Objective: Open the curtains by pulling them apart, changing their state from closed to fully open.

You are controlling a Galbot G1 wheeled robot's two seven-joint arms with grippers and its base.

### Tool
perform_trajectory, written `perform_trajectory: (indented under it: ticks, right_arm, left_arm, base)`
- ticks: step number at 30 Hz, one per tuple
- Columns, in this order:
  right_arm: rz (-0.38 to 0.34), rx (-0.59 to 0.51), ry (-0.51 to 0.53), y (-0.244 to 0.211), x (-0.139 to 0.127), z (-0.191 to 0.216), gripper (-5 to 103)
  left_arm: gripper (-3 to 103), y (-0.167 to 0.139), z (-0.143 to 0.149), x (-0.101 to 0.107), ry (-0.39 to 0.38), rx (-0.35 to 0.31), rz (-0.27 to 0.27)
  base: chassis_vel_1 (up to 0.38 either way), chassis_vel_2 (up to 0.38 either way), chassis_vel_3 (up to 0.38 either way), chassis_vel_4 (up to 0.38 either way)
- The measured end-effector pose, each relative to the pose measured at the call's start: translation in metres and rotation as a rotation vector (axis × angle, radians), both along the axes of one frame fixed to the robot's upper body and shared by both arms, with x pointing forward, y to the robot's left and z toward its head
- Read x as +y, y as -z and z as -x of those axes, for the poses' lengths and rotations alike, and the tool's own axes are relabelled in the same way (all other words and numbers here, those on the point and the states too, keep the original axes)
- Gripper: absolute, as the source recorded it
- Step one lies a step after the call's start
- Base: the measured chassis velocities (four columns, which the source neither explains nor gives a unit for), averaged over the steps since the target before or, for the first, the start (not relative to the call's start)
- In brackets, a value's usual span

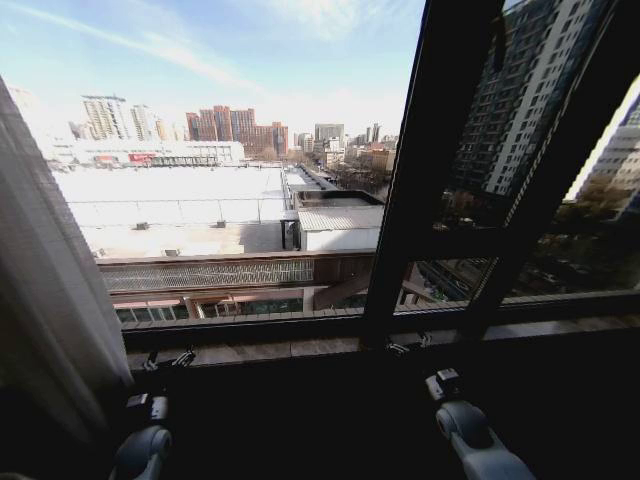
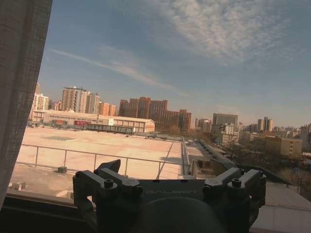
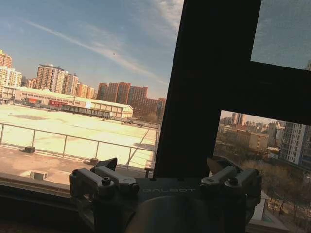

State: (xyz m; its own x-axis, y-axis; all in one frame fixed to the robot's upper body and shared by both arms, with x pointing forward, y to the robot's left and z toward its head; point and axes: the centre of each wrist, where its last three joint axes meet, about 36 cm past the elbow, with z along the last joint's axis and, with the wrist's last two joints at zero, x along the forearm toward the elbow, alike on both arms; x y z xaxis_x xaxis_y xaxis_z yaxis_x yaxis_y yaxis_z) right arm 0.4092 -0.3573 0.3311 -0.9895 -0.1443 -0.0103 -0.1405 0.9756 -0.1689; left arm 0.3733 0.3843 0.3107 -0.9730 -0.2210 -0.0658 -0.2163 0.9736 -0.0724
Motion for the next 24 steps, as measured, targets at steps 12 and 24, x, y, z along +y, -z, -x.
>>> perform_trajectory:
  ticks: [12,24]
  right_arm:
    - [0.000,0.000,0.000,0.0000,0.0000,0.0000,100]
    - [0.000,0.000,0.000,0.0000,0.0000,0.0000,100]
  left_arm:
    - [100,0.0001,-0.0002,0.0001,0.000,0.000,0.000]
    - [100,0.0001,-0.0002,0.0000,0.000,0.001,0.000]
  base:
    - [-0.274,-0.262,0.264,0.267]
    - [-0.367,-0.360,0.363,0.359]
